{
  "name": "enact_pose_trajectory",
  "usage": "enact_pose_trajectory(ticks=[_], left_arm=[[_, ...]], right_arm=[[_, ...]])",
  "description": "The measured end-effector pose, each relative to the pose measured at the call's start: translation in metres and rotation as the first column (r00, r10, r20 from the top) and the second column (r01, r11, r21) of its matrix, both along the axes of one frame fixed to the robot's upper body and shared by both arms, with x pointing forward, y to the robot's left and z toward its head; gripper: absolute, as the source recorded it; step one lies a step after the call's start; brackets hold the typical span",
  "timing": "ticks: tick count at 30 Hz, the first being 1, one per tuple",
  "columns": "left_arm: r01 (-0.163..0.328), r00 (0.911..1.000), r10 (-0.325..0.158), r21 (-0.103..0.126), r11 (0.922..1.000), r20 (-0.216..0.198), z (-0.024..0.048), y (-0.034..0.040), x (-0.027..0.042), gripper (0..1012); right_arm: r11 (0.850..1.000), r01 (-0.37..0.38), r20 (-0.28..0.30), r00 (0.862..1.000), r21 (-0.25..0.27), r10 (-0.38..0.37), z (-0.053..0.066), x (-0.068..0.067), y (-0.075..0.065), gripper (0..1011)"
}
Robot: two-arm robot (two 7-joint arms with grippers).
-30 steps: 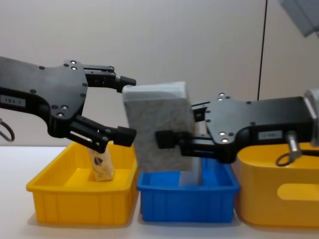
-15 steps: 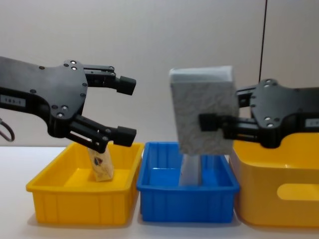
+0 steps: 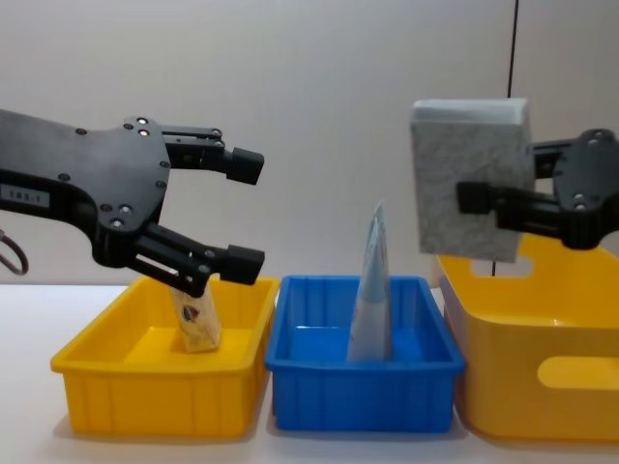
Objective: Bimanual collaborative sorting of washing and personal care products
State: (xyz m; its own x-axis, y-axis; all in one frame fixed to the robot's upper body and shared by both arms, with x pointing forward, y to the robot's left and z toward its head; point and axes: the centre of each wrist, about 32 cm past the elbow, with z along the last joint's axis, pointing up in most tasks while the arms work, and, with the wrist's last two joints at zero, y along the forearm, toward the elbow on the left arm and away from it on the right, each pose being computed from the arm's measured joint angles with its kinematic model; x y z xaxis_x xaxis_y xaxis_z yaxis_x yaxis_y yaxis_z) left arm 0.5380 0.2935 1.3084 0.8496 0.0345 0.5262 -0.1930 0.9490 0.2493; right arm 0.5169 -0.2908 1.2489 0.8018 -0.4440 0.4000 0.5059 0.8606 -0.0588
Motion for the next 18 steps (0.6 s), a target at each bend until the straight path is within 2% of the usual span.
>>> enact_pose_trajectory(ticks=[7, 12, 18], left_arm=[[0.0, 1.0, 0.0, 0.0, 1.0, 0.0, 0.0, 0.0, 0.0, 1001], [0.0, 1.0, 0.0, 0.0, 1.0, 0.0, 0.0, 0.0, 0.0, 1001], [0.0, 1.0, 0.0, 0.0, 1.0, 0.0, 0.0, 0.0, 0.0, 1002]], right_arm=[[0.994, 0.107, 0.008, 0.994, 0.019, -0.107, -0.002, -0.003, -0.007, 342], [0.983, 0.178, 0.012, 0.984, 0.032, -0.179, -0.004, -0.003, -0.01, 341], [0.956, 0.288, 0.01, 0.957, 0.055, -0.289, -0.008, -0.003, -0.012, 342]])
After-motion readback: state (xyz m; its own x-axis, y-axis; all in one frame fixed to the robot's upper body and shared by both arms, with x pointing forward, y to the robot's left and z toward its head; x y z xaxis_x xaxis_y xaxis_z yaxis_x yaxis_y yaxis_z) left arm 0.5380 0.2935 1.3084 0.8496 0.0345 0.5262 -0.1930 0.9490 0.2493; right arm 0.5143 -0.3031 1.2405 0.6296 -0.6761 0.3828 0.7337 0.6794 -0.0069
